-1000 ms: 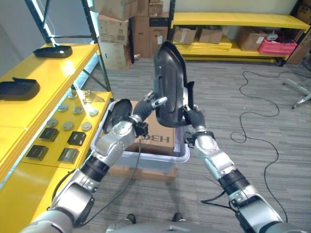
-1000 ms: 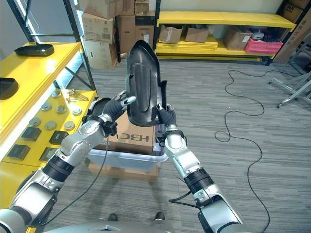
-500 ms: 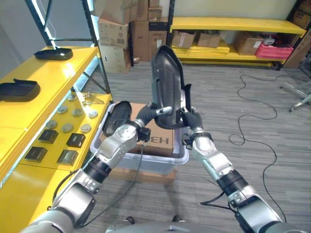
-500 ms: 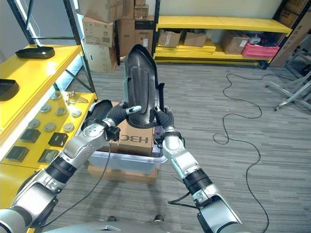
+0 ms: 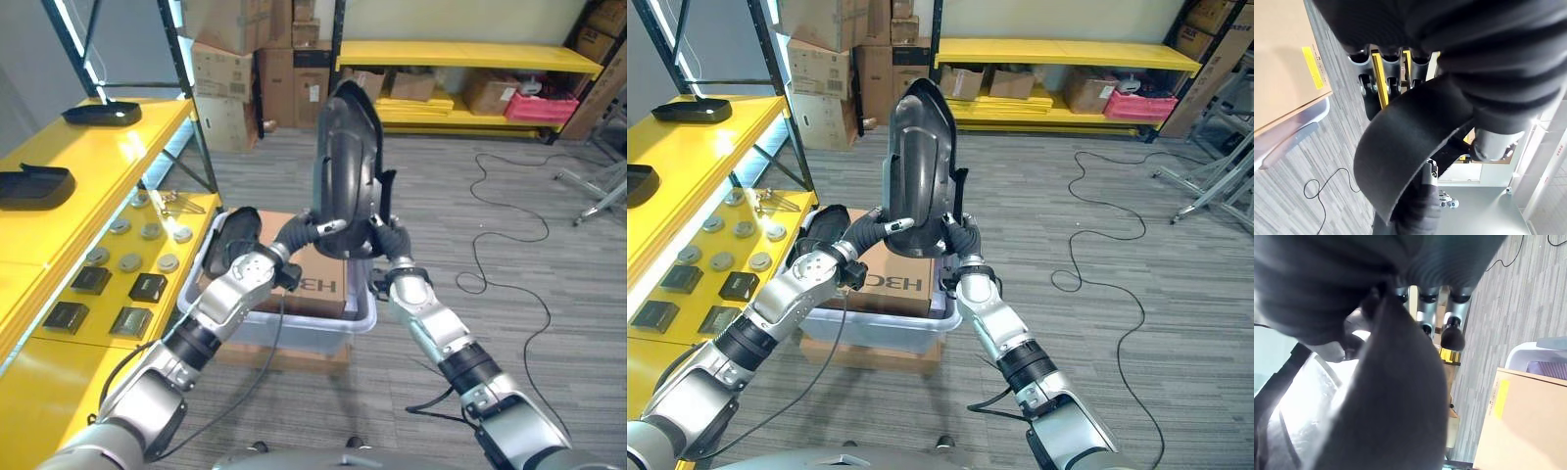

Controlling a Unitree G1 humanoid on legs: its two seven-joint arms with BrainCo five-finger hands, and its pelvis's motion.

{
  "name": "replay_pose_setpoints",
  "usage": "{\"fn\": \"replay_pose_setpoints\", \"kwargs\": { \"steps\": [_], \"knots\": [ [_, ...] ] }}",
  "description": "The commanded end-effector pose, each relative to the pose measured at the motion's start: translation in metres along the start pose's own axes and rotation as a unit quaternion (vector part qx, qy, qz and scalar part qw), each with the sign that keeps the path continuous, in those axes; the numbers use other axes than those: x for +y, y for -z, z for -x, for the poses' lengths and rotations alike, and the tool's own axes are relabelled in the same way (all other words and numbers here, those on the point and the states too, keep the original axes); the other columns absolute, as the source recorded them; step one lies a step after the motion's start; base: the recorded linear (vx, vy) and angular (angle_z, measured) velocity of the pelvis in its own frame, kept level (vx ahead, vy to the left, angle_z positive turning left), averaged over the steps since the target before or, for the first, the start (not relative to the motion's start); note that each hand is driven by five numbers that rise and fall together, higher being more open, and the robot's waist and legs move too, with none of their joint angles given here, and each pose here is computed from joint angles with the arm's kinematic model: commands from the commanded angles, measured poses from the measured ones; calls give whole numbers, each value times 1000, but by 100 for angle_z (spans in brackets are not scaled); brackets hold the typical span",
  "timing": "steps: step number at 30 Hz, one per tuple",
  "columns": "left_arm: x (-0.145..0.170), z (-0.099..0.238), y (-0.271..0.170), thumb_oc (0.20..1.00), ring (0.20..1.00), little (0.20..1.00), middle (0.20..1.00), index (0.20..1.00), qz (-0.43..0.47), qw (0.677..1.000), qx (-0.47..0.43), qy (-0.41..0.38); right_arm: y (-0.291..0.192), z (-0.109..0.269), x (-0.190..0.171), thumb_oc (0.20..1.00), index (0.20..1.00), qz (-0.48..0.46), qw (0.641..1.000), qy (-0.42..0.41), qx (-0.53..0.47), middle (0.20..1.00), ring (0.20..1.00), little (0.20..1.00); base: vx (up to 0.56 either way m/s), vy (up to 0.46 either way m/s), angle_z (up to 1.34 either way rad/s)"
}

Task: Move parts from the plastic box to the shelf.

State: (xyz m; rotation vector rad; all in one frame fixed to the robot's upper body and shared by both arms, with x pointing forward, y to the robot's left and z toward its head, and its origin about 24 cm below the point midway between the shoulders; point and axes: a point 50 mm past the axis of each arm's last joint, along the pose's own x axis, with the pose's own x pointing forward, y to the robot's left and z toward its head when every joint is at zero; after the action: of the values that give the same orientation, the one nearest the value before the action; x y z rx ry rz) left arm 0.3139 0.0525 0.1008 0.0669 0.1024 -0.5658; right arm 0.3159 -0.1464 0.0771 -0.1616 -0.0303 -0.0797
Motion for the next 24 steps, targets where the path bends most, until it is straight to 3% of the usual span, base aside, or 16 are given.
{"fn": "replay_pose_setpoints", "kwargs": {
  "steps": [1,17,18,19,24],
  "knots": [
    [-36,-16,-31,200,200,200,200,200,-36,995,-55,76,-51,-20,25,200,200,-27,995,-23,-91,200,200,200,0,0,0],
    [-41,-13,-41,200,200,200,200,200,-32,993,-85,78,-55,-20,30,200,200,-36,994,-29,-94,200,200,200,0,0,0],
    [-41,-14,-41,200,200,200,200,200,-33,993,-86,77,-55,-19,30,398,398,-39,994,-31,-93,398,398,398,0,0,0],
    [-41,-14,-41,200,200,200,200,200,-33,993,-86,75,-54,-19,30,1000,1000,-40,994,-32,-92,1000,1000,1000,0,0,0],
    [-40,-15,-44,200,200,200,200,200,-33,993,-96,60,-54,-20,33,1000,1000,-45,995,-33,-83,1000,1000,1000,0,0,0]
  ]
}}
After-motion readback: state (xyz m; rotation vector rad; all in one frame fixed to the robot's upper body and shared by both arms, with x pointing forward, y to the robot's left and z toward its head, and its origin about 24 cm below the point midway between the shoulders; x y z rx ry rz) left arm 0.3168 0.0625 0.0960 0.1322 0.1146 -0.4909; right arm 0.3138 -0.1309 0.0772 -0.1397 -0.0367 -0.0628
